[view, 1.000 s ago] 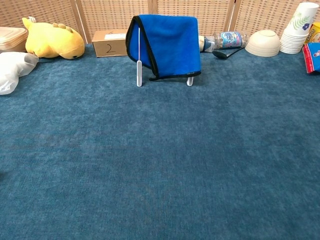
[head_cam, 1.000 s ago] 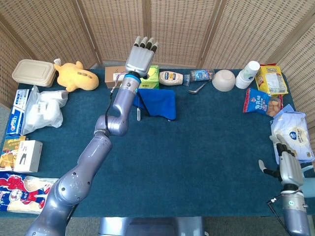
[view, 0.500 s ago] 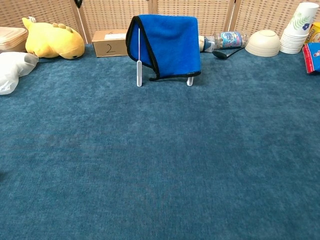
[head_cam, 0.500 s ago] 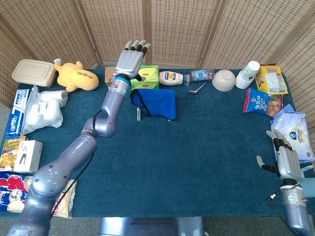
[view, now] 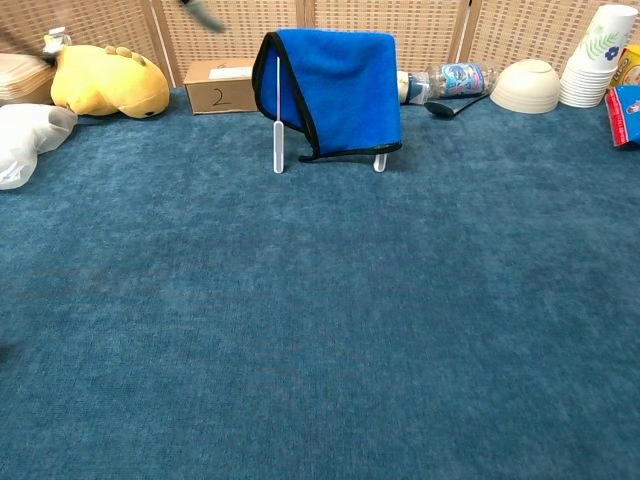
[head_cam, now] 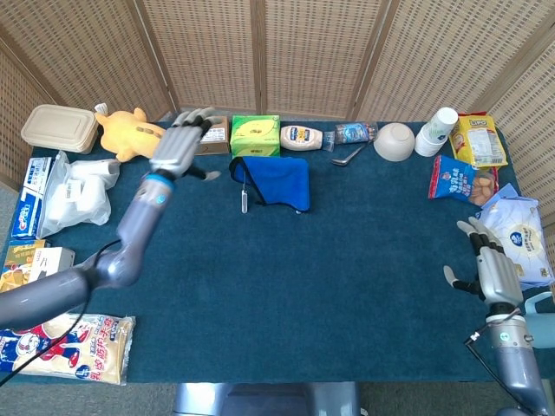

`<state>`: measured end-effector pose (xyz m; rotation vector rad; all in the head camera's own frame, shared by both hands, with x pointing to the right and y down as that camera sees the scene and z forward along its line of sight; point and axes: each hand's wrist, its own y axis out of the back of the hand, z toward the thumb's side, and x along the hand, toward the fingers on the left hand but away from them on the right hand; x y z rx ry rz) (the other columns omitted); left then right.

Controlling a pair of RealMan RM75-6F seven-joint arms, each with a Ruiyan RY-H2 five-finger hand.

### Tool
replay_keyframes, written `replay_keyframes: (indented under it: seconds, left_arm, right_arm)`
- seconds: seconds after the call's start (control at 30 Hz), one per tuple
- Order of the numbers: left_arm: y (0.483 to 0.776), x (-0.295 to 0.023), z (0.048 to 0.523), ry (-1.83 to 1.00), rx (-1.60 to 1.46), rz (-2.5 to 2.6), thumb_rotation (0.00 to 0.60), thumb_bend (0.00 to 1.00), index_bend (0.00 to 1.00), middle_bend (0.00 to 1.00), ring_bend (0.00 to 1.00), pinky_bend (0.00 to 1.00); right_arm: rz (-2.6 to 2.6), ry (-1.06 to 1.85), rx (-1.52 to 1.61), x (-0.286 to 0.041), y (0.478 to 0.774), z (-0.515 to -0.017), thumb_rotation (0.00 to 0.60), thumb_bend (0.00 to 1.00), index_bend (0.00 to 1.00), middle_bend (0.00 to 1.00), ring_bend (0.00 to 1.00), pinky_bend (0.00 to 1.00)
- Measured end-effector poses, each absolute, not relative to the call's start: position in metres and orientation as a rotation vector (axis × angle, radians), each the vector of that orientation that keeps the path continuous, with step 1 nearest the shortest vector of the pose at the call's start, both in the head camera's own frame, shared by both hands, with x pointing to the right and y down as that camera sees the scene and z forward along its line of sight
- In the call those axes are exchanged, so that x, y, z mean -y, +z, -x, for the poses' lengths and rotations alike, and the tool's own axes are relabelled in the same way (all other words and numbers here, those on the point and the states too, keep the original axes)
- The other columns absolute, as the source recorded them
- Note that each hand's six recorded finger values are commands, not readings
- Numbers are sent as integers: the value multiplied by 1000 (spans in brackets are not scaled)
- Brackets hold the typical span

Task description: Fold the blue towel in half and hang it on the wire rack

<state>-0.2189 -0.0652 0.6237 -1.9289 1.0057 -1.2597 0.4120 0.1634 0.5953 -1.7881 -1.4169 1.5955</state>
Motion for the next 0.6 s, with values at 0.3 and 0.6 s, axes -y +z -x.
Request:
replay_keyframes:
  seconds: [0.3, 0.6]
  left_arm:
    - [601, 8, 312, -1350, -1124, 1847, 600, 73, 155, 67, 0, 0]
    - [586, -53, 361, -1382, -1205, 1829, 600, 72, 173, 80, 0, 0]
  right_arm:
    - [1779, 1590, 1391, -155, 595, -410, 600, 346, 113, 25, 0, 0]
    - [1767, 1564, 1345, -148, 595, -401, 600, 348, 111, 25, 0, 0]
